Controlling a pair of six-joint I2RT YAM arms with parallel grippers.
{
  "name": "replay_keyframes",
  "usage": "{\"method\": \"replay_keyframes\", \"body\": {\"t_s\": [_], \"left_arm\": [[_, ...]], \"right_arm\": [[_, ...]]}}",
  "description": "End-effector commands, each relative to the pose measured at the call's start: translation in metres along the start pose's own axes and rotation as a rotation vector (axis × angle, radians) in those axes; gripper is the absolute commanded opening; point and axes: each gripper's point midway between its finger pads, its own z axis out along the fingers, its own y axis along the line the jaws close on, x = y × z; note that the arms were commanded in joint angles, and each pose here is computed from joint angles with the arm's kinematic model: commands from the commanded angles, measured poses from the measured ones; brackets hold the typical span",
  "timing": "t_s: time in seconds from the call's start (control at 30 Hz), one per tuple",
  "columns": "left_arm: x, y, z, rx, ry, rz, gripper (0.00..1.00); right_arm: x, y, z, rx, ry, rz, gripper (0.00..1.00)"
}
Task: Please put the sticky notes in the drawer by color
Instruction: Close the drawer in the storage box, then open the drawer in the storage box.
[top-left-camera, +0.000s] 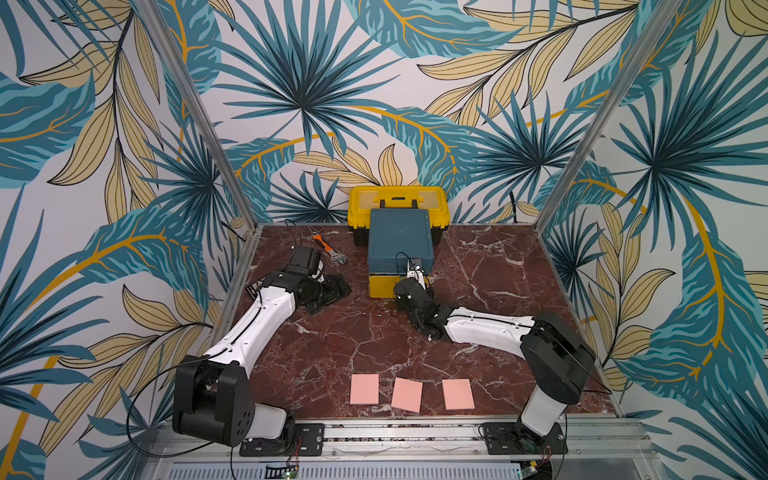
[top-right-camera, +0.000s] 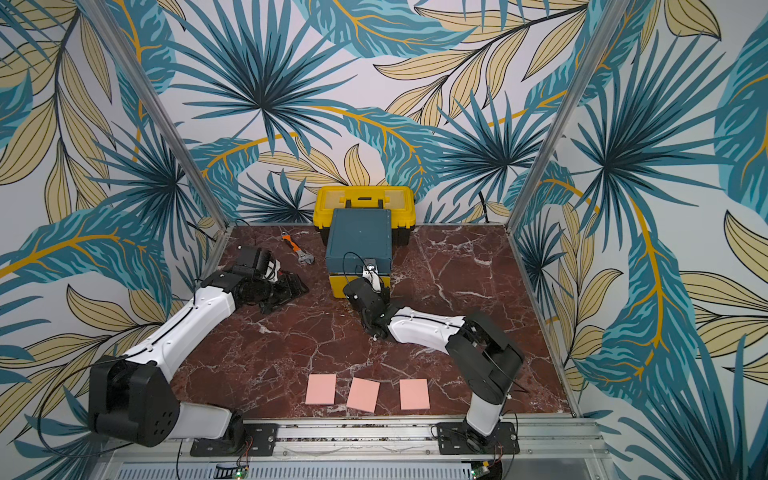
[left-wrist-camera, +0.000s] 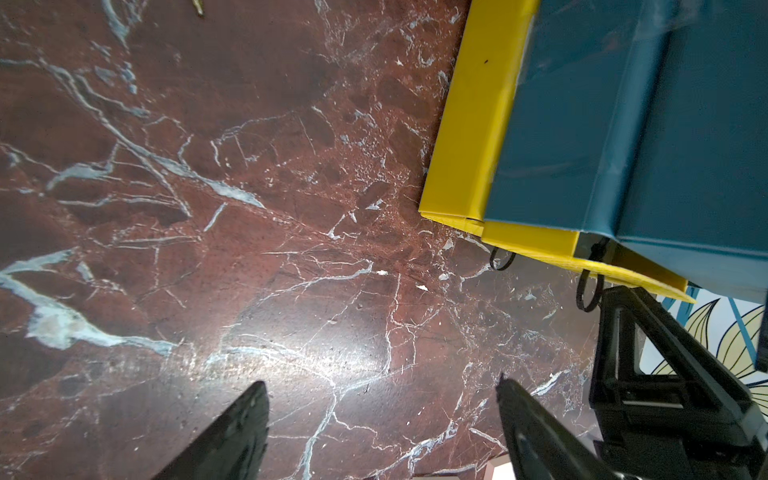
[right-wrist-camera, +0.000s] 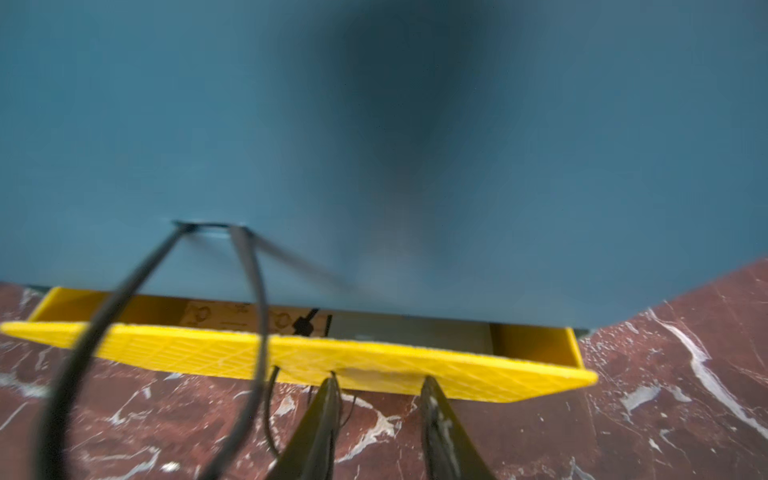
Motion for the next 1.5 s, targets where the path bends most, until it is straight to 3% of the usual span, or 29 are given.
{"method": "replay_keyframes", "body": {"t_s": [0.0,0.57,0.93,1.1,1.27,1.37,1.47], "left_arm": [[-0.007,-0.012,-0.002,0.037,-0.016,0.022,0.88],[-0.006,-0.013,0.01,0.051,0.008,0.027,0.88],[-0.005,-0.014,0.01,0.054,0.014,0.034,0.88],[-0.003,-0.014,0.015,0.071,0.019,0.035,0.88],[-0.002,-0.019,0.017,0.102,0.033,0.047,0.88],[-0.002,-0.022,0.017,0.118,0.03,0.054,0.89],[0.0,-0.022,0.019,0.128,0.034,0.055,0.89]], "right_arm": [[0.002,-0.016,0.008,0.074,-0.051,0.011,0.36],[-0.003,-0.039,0.028,0.153,-0.067,0.049,0.38],[-0.014,-0.029,-0.005,-0.043,-0.026,0.139,0.38],[-0.008,-0.037,-0.037,-0.124,0.047,0.278,0.4],[0.031,-0.046,-0.058,-0.194,0.149,0.541,0.42],[0.049,-0.043,-0.062,-0.268,0.165,0.696,0.47],[0.057,-0.041,-0.06,-0.28,0.177,0.767,0.53]]}}
